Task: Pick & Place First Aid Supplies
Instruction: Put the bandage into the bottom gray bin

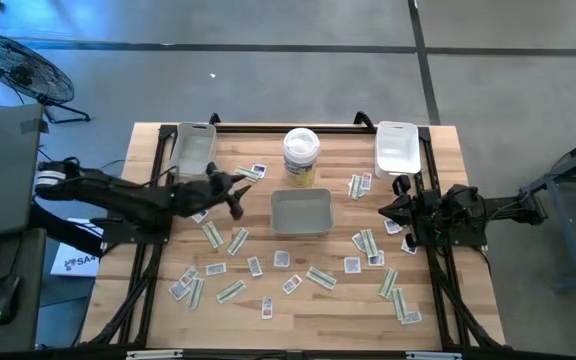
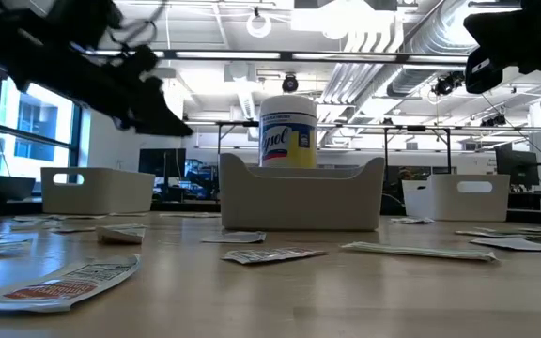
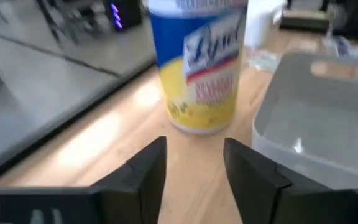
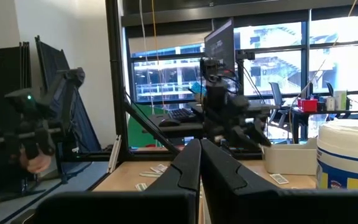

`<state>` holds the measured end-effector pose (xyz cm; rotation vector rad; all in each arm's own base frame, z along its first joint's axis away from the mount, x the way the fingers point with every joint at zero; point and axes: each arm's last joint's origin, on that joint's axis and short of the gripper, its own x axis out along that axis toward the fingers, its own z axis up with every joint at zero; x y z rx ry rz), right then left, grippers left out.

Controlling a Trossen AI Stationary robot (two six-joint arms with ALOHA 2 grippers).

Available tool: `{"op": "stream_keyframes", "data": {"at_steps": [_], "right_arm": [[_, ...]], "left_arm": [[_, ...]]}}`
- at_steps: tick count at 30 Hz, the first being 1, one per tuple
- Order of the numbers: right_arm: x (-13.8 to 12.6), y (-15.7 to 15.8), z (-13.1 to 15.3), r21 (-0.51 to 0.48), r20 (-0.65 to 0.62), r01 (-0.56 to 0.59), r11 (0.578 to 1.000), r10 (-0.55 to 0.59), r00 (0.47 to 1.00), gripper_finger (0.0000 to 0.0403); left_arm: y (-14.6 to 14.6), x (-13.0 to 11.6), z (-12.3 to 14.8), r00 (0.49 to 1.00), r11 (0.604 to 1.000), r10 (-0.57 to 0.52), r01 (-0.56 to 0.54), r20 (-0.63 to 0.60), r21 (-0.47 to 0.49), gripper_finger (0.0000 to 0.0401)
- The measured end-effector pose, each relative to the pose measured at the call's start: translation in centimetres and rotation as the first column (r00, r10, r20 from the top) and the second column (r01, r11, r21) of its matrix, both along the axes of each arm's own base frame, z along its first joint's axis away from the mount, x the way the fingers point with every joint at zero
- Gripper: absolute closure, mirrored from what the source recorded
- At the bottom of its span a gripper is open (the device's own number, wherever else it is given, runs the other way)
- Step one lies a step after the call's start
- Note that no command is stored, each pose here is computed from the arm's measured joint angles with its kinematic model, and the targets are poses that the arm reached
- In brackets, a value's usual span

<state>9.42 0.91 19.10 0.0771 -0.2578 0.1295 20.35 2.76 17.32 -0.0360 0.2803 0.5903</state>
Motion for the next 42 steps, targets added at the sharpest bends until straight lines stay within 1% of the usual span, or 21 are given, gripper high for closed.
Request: {"op": "stream_keyframes", "data": {"at_steps": [3,7,11,16,20,22,29,32,36,42], "right_arm": [[0.0,0.0,0.0,0.0,-0.002,0.0,1.0,0.0,1.0,0.0398],[0.0,0.0,0.0,-0.001,-0.004,0.001,1.0,-0.001,1.0,0.0398],[0.0,0.0,0.0,-0.001,-0.004,0.001,1.0,-0.001,1.0,0.0398],[0.0,0.0,0.0,0.0,-0.004,0.001,1.0,-0.001,1.0,0.0398],[0.0,0.0,0.0,0.0,-0.004,0.002,1.0,-0.002,1.0,0.0398],[0.0,0.0,0.0,0.0,-0.004,0.002,1.0,-0.002,1.0,0.0398],[0.0,0.0,-0.1,0.0,-0.007,0.001,1.0,-0.001,1.0,0.0398],[0.0,0.0,-0.1,0.0,-0.007,0.002,1.0,-0.002,1.0,0.0398],[0.0,0.0,-0.1,0.0,-0.007,0.001,1.0,-0.001,1.0,0.0398],[0.0,0.0,-0.1,0.0,-0.008,0.001,1.0,-0.001,1.0,0.0398]], "left_arm": [[2.1,0.8,-1.1,0.997,0.998,-0.031,0.026,-0.065,-0.064,0.0234],[5.1,1.2,-2.6,0.989,0.99,-0.032,0.011,-0.147,-0.139,0.0233],[6.5,1.4,-4.0,0.977,0.982,-0.052,0.013,-0.206,-0.187,0.0233],[6.6,2.2,-5.5,0.969,0.984,-0.078,0.037,-0.233,-0.177,0.0233],[6.7,2.6,-6.4,0.968,0.988,-0.051,0.013,-0.246,-0.151,0.0233],[6.8,2.7,-6.7,0.965,0.99,-0.054,0.018,-0.255,-0.142,0.0233],[7.1,3.5,-7.2,0.964,0.992,-0.043,0.009,-0.261,-0.129,0.0235],[7.4,4.1,-7.6,0.959,0.991,-0.032,-0.007,-0.281,-0.136,0.0247],[7.7,4.7,-8.0,0.949,0.99,0.011,-0.055,-0.314,-0.129,0.0273],[7.8,4.7,-8.1,0.951,0.979,0.05,-0.107,-0.305,-0.175,0.0325]]}}
